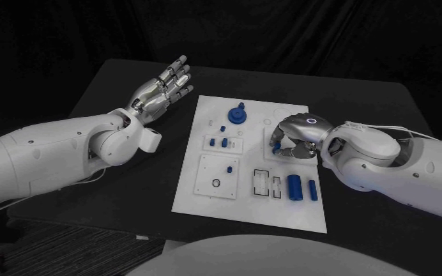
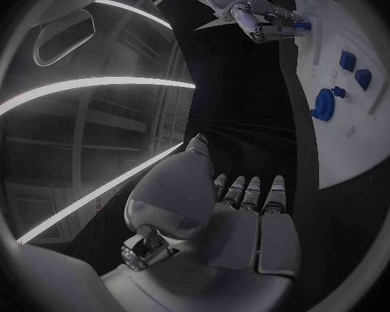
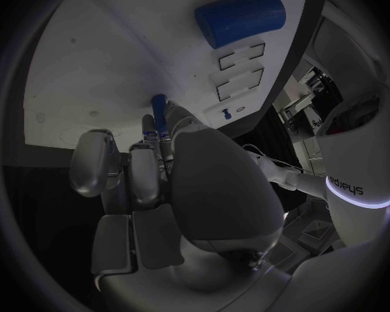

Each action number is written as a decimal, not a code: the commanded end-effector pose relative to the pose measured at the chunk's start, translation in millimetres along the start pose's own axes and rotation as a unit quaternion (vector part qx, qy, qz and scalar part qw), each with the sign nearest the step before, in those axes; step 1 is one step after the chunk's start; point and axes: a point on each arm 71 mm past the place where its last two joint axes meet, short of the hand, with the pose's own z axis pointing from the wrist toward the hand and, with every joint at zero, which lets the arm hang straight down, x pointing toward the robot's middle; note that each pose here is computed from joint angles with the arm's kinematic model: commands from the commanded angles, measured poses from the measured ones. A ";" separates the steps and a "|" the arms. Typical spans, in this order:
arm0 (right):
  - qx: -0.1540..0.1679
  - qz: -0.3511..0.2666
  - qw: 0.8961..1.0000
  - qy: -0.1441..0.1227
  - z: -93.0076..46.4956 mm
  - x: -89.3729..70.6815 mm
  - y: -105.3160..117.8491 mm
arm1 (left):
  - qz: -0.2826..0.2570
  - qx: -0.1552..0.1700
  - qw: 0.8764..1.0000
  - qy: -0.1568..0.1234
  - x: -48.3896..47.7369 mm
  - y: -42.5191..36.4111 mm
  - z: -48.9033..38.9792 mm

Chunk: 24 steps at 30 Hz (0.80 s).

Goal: Assemble the parts on the task board

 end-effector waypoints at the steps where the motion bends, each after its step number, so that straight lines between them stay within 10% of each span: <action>1: -0.002 -0.003 1.000 0.004 -0.9 1.4 1.7 | -0.006 0.004 1.000 0.005 1.4 -0.4 0.0; 14: -0.007 0.002 1.000 -0.008 -4.5 -1.0 4.5 | -0.008 0.000 1.000 0.007 1.5 0.2 -0.4; 24: -0.020 0.005 0.997 -0.078 -18.1 -31.4 8.5 | -0.007 -0.002 1.000 0.006 1.2 0.6 -0.8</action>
